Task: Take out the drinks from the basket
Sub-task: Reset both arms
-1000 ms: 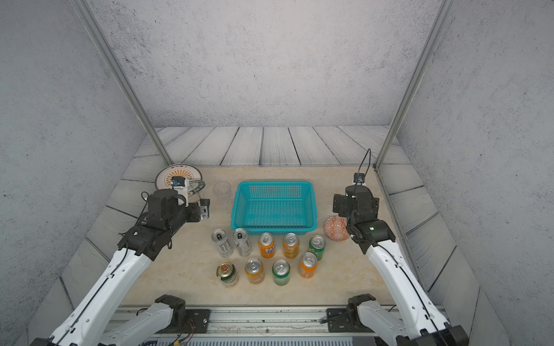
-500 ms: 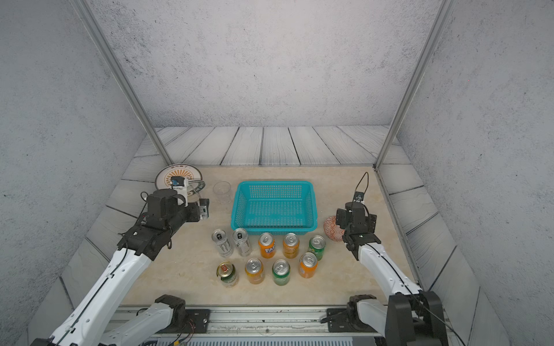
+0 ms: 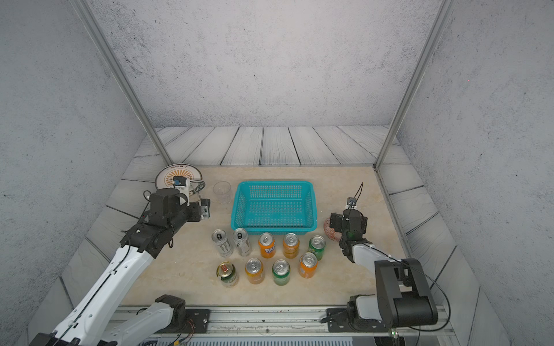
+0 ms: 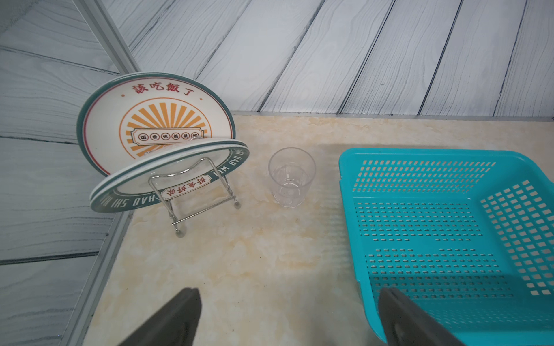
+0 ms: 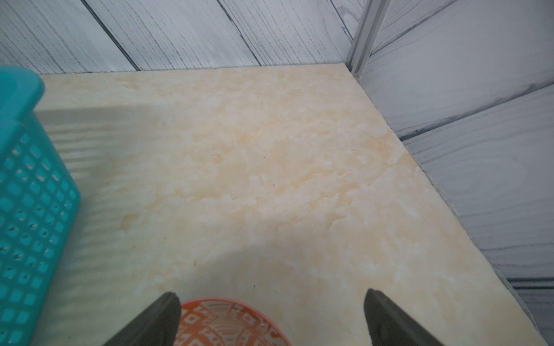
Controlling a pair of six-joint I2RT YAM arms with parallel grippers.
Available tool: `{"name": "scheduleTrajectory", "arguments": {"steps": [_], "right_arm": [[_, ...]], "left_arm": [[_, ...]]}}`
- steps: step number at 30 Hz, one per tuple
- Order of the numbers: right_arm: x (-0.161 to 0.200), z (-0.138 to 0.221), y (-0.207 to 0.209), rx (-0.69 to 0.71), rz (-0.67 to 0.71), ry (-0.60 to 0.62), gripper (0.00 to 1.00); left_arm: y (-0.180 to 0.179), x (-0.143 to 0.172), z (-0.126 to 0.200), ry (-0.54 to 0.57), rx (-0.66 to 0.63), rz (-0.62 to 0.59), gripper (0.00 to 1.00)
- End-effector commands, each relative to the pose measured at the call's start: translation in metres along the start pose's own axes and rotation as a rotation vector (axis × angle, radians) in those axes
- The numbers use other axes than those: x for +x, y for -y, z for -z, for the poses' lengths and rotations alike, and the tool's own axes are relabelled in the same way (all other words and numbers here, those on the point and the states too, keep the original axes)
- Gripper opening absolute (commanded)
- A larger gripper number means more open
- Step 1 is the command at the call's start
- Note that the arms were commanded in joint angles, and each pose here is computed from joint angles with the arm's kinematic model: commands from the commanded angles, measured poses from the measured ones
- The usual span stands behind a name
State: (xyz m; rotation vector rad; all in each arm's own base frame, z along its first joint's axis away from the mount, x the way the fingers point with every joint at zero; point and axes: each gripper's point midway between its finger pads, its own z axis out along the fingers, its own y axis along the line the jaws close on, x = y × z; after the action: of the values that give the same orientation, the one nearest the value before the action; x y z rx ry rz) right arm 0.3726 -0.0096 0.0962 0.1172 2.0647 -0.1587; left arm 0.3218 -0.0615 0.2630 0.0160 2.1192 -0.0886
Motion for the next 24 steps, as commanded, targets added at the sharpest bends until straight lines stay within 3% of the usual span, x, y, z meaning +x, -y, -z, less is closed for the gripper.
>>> {"name": "scheduleTrajectory", "arguments": {"steps": [1, 10, 17, 24], "right_arm": [[-0.025, -0.003, -0.007, -0.053, 0.034, 0.116, 1.0], [-0.007, -0.022, 0.007, -0.102, -0.074, 0.165, 0.99], [-0.005, -0.028, 0.005, -0.108, -0.054, 0.09, 1.0], [-0.008, -0.028, 0.004, -0.113, -0.054, 0.144, 1.0]], "left_arm": [[-0.006, 0.002, -0.004, -0.004, -0.026, -0.005, 0.99], [-0.011, 0.007, -0.01, -0.018, -0.058, -0.023, 0.99], [-0.017, 0.01, -0.015, -0.025, -0.094, -0.043, 0.99], [-0.03, 0.01, -0.019, 0.038, -0.159, 0.007, 0.99]]}}
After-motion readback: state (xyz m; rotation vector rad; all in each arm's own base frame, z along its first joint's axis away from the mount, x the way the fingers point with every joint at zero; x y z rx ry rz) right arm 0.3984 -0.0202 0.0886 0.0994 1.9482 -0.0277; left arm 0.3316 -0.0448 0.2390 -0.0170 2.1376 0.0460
